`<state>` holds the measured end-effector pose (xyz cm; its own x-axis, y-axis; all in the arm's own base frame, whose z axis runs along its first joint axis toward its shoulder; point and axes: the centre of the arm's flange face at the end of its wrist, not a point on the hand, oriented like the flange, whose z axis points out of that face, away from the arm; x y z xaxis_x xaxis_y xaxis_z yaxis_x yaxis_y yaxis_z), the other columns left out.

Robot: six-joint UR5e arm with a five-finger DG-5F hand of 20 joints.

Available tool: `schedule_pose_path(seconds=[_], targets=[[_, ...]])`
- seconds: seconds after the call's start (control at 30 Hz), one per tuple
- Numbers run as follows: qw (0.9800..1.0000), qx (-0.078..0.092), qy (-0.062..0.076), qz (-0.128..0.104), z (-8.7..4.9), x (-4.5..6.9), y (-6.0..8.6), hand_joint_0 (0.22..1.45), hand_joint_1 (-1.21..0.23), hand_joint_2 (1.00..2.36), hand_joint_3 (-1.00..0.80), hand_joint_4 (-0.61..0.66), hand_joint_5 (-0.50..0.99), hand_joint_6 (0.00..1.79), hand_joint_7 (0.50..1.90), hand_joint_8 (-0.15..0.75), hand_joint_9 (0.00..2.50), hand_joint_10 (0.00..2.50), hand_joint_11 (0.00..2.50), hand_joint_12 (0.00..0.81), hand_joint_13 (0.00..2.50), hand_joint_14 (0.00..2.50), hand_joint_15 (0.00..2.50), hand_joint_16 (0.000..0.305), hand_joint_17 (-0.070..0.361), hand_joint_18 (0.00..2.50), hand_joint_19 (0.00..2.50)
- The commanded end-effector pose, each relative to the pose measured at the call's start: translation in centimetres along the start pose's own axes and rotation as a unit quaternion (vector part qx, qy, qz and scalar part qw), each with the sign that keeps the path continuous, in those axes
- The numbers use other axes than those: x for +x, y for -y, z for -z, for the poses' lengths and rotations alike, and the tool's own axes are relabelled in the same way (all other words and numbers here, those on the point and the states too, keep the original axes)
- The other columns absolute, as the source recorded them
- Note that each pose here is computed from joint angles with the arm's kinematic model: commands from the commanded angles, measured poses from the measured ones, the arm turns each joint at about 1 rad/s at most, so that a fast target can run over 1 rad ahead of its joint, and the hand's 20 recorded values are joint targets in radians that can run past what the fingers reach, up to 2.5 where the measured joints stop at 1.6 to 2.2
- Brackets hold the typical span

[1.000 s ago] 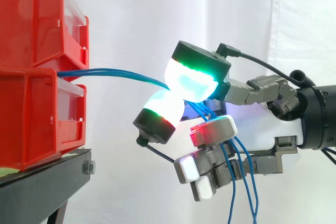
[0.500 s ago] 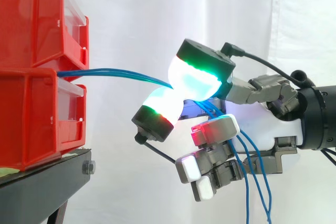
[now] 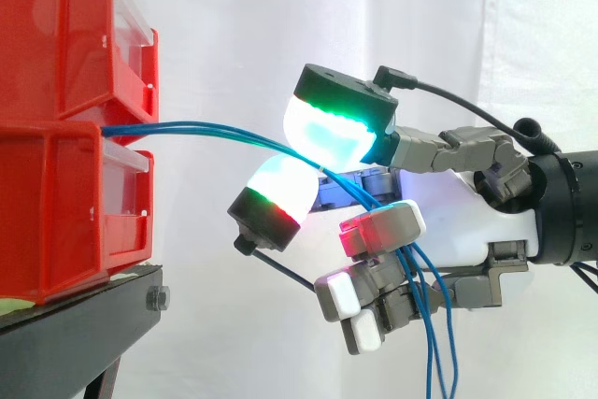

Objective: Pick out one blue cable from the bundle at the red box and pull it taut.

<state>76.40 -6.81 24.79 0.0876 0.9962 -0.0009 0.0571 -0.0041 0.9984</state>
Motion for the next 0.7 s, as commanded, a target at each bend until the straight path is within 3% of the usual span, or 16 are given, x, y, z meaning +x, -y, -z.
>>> schedule_pose_path(seconds=[0.0, 0.2, 0.3, 0.47, 0.6, 0.67], targets=[[1.0000, 0.000, 0.000, -0.001, 0.00, 0.00, -0.01, 0.58, -0.81, 1.02, -0.21, 0.00, -0.11, 0.90, 1.04, 0.300, 1.38, 0.03, 1.06, 0.330, 1.08, 0.02, 0.52, 0.043, 0.096, 0.97, 0.60], [1.0000, 0.003, 0.000, -0.004, 0.03, -0.01, 0.15, 0.62, -0.85, 1.02, -0.14, -0.02, -0.12, 0.93, 1.04, 0.295, 1.36, 0.04, 1.06, 0.323, 1.07, 0.02, 0.52, 0.042, 0.095, 0.97, 0.60], [1.0000, 0.003, 0.000, -0.005, 0.06, -0.01, 0.05, 0.68, -0.89, 1.02, -0.16, -0.08, -0.12, 0.94, 1.13, 0.292, 1.35, 0.04, 1.06, 0.318, 1.09, 0.02, 0.52, 0.041, 0.093, 0.97, 0.60], [1.0000, 0.002, 0.000, -0.005, 0.03, -0.01, -0.02, 0.78, -0.90, 1.01, -0.35, -0.12, -0.13, 0.97, 1.12, 0.290, 1.39, 0.04, 1.07, 0.305, 1.10, 0.02, 0.52, 0.040, 0.090, 0.97, 0.61], [1.0000, 0.003, 0.000, -0.009, 0.06, 0.09, 0.05, 0.67, -0.83, 1.00, -0.47, -0.03, -0.12, 0.97, 0.97, 0.290, 1.43, 0.04, 1.05, 0.313, 1.12, 0.02, 0.53, 0.040, 0.091, 1.00, 0.61], [0.9999, 0.004, 0.000, -0.013, 0.08, 0.09, 0.07, 0.63, -0.79, 1.00, -0.50, 0.00, -0.11, 0.96, 0.97, 0.290, 1.44, 0.04, 1.06, 0.316, 1.13, 0.02, 0.53, 0.041, 0.093, 1.01, 0.62]])
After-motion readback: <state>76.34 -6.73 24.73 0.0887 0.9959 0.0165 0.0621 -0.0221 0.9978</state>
